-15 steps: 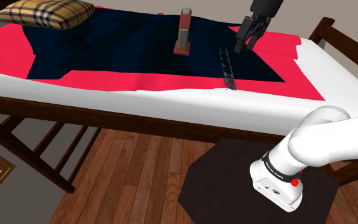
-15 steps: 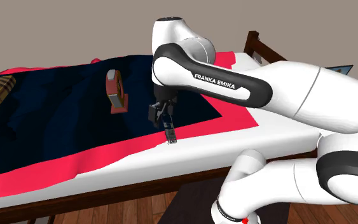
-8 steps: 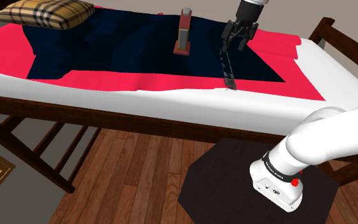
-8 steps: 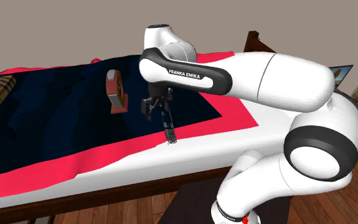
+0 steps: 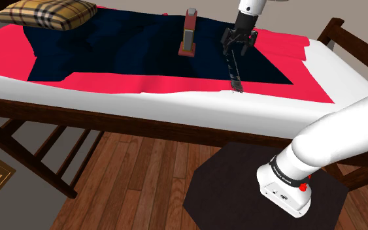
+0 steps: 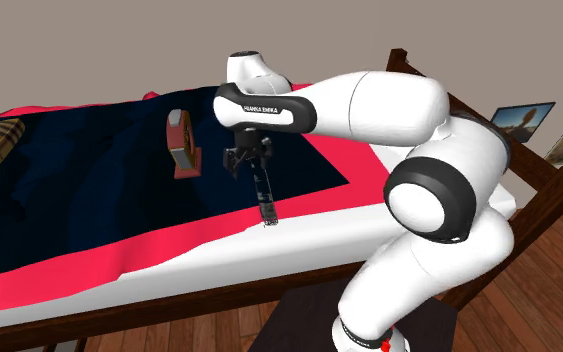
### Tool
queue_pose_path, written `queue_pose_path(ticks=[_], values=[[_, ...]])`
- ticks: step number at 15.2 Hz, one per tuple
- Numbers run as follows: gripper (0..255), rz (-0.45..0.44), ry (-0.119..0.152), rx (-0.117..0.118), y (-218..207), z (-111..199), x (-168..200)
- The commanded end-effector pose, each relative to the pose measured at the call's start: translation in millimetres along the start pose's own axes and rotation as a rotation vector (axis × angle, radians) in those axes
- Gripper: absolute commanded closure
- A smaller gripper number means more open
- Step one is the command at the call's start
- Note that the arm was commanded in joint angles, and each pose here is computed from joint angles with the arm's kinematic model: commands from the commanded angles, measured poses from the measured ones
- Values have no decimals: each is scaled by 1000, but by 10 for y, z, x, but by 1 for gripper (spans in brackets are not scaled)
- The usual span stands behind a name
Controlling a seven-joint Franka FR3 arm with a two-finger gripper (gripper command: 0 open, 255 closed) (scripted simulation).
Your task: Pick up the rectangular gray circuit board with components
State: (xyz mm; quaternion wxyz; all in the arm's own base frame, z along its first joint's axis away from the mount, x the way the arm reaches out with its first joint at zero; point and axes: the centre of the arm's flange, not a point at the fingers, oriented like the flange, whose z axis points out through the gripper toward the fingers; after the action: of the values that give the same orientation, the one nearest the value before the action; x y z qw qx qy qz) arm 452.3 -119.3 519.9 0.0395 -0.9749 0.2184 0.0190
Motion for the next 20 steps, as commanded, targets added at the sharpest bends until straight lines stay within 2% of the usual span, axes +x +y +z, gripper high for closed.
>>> queue_pose_path(ticks=[1,8,16,18,19,20], values=[[0,69,-5,-7,134,116,225],[0,306,-27,-31,703,511,844],[0,314,-28,-32,754,924,885],[0,314,-28,-32,754,924,885],[255,314,-28,-32,752,921,881],[255,314,-28,-32,750,923,880]])
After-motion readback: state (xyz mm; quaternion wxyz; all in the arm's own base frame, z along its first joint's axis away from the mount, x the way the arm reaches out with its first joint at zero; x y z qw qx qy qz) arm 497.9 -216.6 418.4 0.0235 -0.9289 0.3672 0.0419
